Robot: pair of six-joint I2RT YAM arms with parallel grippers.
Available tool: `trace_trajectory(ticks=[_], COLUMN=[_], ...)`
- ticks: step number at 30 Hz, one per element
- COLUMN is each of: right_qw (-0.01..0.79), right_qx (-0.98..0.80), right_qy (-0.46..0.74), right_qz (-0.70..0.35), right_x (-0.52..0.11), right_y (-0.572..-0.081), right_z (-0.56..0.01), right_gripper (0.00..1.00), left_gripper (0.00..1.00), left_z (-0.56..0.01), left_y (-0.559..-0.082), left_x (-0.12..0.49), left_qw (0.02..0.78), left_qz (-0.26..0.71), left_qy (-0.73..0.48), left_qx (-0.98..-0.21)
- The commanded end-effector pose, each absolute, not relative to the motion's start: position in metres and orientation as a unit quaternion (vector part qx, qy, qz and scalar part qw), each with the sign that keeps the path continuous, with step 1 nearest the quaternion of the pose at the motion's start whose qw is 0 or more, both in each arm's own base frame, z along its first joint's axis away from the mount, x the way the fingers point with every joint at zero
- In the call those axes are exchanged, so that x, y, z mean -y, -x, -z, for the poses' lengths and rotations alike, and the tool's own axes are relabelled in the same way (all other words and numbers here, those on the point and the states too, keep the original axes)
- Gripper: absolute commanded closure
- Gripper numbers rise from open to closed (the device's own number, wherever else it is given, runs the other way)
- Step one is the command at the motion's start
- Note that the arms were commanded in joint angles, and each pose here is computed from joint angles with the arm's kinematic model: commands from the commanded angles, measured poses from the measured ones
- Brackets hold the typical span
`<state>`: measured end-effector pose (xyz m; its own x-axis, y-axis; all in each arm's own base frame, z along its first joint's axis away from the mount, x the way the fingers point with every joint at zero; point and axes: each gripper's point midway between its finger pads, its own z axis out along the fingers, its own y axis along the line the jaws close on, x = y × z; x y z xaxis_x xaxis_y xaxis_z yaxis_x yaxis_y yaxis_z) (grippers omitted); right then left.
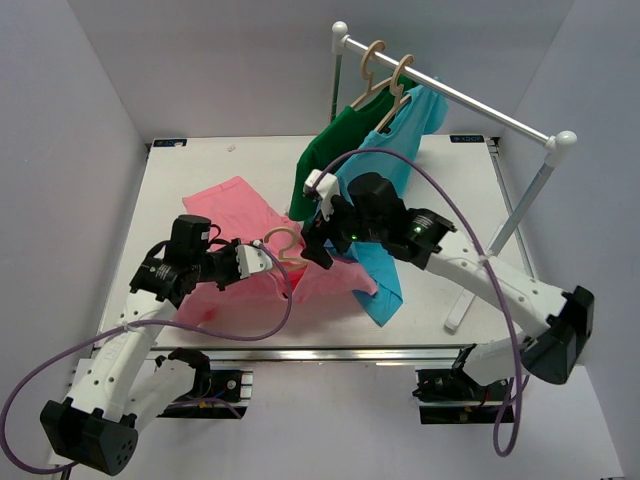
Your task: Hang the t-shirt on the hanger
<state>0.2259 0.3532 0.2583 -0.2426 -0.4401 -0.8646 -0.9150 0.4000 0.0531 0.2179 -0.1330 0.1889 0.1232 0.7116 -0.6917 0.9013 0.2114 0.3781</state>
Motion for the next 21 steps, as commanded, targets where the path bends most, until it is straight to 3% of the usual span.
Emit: trace_trajectory(ticks=[1, 6, 11, 21], right_qw=[0.432, 0.447, 0.401, 0.359], right_qx=[-0.701, -0.686, -0.718, -0.69], right_qy=[0.487, 0.492, 0.489, 0.555], right_qz=[-0.291, -0.294, -0.289, -0.295], right_x=[-0.342, -0.321, -0.303, -0.327], right_y=[-0.214, -0.198, -0.185, -0.194], right_z=[-0.282, -0.292, -0.26, -0.213], right_gripper=[0.11, 0.11, 0.11, 0.14], left_gripper=[1.0, 1.0, 1.0, 1.0], left_z=[-0.199, -0.199, -0.204, -0.212], left_y=[-0.217, -0.217, -0.214, -0.21], left_x=[0.146, 0.148, 0.151, 0.153], left_qw=[0.442, 0.447, 0.451, 0.455], left_qz=[0.139, 0.144, 0.151, 0.157], left_qy=[-0.624, -0.626, -0.63, -0.633], left_qx=[-0.629, -0.623, -0.614, -0.606])
